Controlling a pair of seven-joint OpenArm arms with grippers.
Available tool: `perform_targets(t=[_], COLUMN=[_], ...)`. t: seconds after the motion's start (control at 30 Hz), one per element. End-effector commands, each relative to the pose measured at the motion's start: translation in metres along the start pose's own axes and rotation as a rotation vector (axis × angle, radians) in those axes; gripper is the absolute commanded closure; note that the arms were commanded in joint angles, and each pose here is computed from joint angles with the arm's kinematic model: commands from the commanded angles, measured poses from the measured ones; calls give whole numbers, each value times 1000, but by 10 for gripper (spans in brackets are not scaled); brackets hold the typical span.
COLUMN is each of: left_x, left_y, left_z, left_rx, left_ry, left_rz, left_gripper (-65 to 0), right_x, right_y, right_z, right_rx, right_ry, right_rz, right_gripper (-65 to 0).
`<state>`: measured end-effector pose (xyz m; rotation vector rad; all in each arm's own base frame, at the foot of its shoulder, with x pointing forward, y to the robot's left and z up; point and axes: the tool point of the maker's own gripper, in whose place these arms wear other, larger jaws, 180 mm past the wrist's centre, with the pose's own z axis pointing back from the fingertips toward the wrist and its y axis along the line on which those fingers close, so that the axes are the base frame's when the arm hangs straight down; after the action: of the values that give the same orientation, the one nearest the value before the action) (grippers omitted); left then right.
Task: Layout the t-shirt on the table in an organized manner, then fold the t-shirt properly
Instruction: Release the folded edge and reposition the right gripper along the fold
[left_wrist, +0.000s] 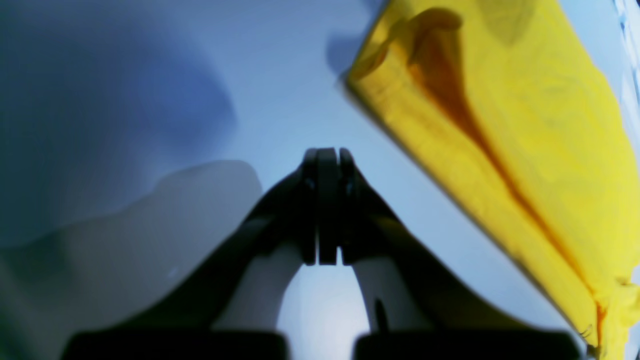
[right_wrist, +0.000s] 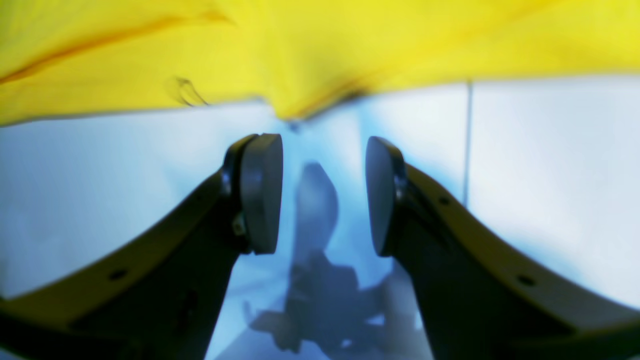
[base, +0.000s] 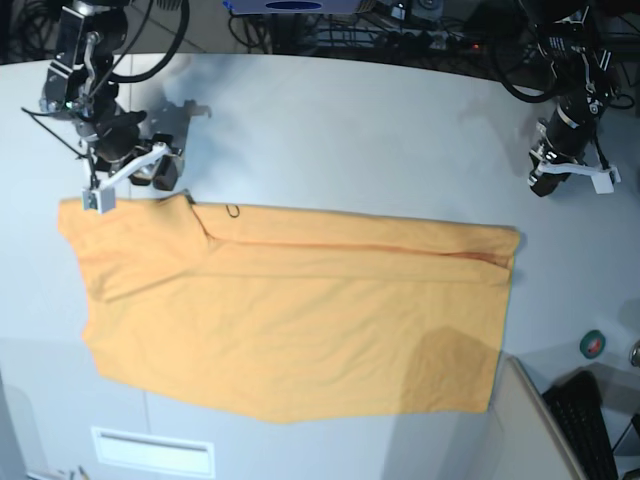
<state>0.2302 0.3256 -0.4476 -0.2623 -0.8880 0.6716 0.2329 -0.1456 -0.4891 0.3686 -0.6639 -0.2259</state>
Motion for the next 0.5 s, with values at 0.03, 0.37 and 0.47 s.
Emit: perform_targets(t=[0.03, 0.37, 0.47], left_x=[17, 17, 17], left_y=[-5, -4, -4], left_z=[2, 2, 2], left_rx=[-21, -19, -19], left_ry=[-44, -43, -43], left_rz=[-17, -16, -16], left_gripper=[0, 0, 0], right_x=[10, 4, -10], right_y=[7, 12, 9], right_z=[-6, -27, -24], right_rx=[28, 53, 45], right_ry=[-34, 9, 34], right_rz=[-20, -64, -69], right_gripper=[-266, -225, -69])
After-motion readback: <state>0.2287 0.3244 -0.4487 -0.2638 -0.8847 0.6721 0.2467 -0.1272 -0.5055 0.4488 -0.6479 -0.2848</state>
